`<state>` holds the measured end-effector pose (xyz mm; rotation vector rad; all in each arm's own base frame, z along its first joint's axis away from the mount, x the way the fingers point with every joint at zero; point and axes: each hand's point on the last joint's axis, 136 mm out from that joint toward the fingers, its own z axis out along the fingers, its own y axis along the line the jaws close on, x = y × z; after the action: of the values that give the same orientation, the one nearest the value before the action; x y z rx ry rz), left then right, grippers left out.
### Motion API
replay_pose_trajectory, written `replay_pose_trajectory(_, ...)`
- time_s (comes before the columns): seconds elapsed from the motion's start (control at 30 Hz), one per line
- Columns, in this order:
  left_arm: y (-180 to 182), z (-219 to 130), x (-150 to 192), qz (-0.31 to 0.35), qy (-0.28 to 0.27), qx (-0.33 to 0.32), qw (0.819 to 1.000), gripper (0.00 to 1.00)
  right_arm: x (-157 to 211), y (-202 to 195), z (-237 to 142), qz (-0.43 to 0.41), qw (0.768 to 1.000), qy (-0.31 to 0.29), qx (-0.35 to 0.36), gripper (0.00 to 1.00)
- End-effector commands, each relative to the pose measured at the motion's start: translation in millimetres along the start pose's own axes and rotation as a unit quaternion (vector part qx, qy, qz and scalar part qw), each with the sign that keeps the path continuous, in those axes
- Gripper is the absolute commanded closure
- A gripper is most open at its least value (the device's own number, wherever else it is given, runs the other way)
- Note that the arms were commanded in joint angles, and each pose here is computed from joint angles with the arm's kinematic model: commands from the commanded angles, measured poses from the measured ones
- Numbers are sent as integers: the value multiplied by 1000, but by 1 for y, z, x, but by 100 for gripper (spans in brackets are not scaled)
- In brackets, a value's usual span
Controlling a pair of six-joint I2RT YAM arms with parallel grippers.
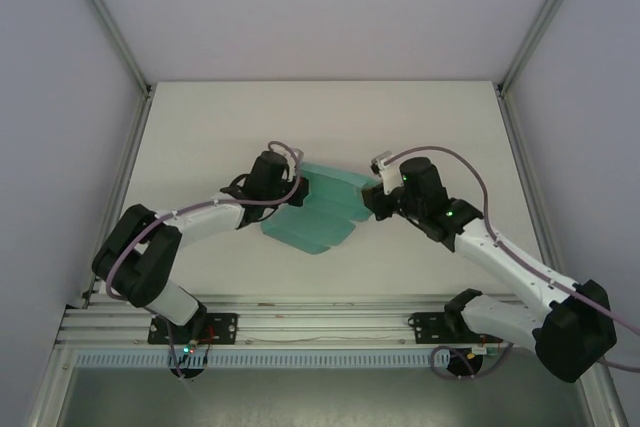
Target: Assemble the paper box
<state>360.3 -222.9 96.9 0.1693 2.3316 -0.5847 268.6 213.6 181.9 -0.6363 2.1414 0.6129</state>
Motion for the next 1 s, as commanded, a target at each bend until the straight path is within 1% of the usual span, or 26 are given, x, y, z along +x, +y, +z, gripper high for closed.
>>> replay_pose_trajectory(0.0, 30, 6, -6, -17, -5, -103, 994, 100, -5, 3, 4, -2, 1000, -24, -16, 100)
replay_pose_trajectory(0.07, 41, 9, -7, -21, -9, -148, 989, 100, -3, 4, 8, 2, 1000, -23, -17, 100)
replay_pose_trajectory(0.17, 45, 11, -11, -22, -23, -183, 983, 100, -2, -1, 11, 4, 1000, -22, 2, 100)
replay_pose_trajectory(0.27, 67, 5, -13, -31, -35, -264, 963, 100, -2, -2, 11, -5, 1000, -26, 15, 100)
replay_pose_trajectory(0.3, 77, 1, -12, -38, -35, -297, 953, 100, -2, -2, 11, -8, 999, -27, 18, 100)
replay_pose_trajectory(0.33, 81, 0, -13, -40, -35, -314, 948, 100, -1, -1, 12, -9, 999, -27, 17, 100)
replay_pose_trajectory(0.4, 84, 0, -13, -38, -30, -329, 943, 100, 0, -2, 14, -8, 999, -27, 22, 100)
replay_pose_trajectory(0.5, 83, 3, -11, -48, -29, -325, 944, 100, 0, -4, 16, -7, 999, -28, 28, 100)
replay_pose_trajectory(0.57, 81, 3, -12, -46, -26, -318, 946, 94, -3, -5, 17, -7, 999, -35, 32, 100)
replay_pose_trajectory(0.6, 77, 5, -11, -39, -23, -306, 951, 94, -5, -5, 16, -7, 999, -39, 34, 100)
replay_pose_trajectory(0.67, 64, 10, -11, -12, -20, -259, 966, 93, -8, -7, 16, -8, 998, -42, 39, 100)
replay_pose_trajectory(0.73, 43, 12, -8, 18, -18, -188, 982, 85, -7, -9, 17, -11, 998, -37, 42, 100)
replay_pose_trajectory(0.77, 36, 11, -8, 20, -25, -164, 986, 76, -4, -8, 18, -15, 999, -31, 38, 100)
replay_pose_trajectory(0.8, 29, 10, -8, 23, -28, -137, 990, 71, -1, -6, 20, -22, 999, -24, 29, 100)
replay_pose_trajectory(0.87, 26, 8, -7, 22, -28, -117, 992, 66, 8, -2, 25, -28, 1000, -9, 12, 100)
replay_pose_trajectory(0.97, 28, 7, -4, 28, -23, -115, 993, 61, 20, 4, 28, -44, 999, 8, -13, 100)
